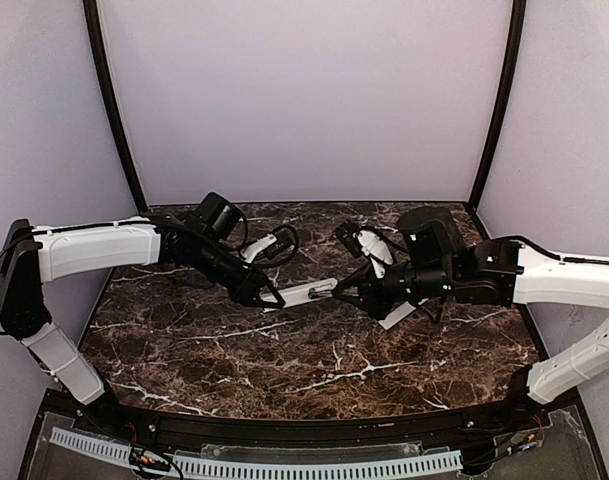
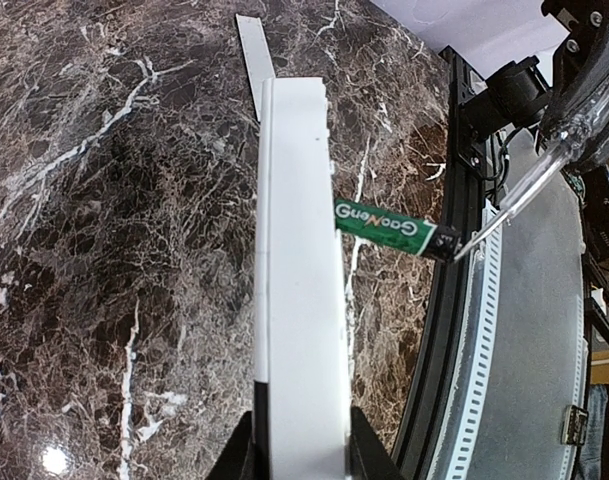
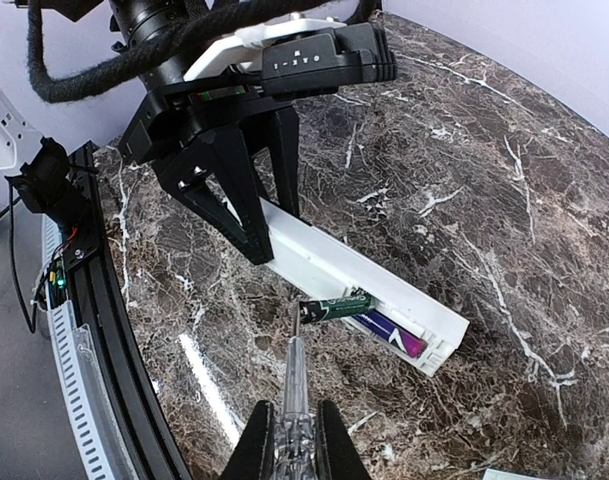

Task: Unload the batteries from the remote control

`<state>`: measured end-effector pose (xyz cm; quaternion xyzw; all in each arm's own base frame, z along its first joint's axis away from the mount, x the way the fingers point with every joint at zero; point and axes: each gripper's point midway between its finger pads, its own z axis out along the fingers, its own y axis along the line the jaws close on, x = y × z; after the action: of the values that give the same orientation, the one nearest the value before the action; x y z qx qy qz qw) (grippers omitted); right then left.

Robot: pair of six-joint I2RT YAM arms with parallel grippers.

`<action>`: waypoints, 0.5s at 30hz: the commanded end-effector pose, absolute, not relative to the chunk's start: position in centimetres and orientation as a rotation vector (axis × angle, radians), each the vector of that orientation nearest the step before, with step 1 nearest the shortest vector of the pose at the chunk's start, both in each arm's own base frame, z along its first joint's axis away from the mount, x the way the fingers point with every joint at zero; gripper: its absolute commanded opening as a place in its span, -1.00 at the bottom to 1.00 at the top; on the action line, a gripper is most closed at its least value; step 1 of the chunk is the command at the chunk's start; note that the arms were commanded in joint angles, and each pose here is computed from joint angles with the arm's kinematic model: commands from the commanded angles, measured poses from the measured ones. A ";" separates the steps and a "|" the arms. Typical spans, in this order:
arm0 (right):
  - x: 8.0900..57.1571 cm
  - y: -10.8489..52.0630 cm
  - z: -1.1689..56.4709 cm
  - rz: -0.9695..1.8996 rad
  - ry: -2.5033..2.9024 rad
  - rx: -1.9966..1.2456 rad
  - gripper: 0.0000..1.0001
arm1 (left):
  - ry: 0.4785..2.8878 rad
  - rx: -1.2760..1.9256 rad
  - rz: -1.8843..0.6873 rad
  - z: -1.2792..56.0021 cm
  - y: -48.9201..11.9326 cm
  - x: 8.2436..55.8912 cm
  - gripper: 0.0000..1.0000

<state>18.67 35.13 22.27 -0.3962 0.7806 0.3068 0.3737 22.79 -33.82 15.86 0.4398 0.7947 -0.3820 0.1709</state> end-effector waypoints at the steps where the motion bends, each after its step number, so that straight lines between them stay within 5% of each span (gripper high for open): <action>1: 19.9 33.4 21.5 0.691 2.034 -0.950 -1.00 | 2.180 1.283 -1.161 17.6 -34.7 22.1 -0.99; 15: 20.2 32.4 20.6 0.679 2.059 -0.929 -1.00 | 2.186 1.270 -1.186 17.5 -34.9 22.1 -0.99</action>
<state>19.42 33.49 22.56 -0.3749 0.7870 0.2955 0.3909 22.79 -33.83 15.65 0.4331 0.7991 -0.3830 0.1650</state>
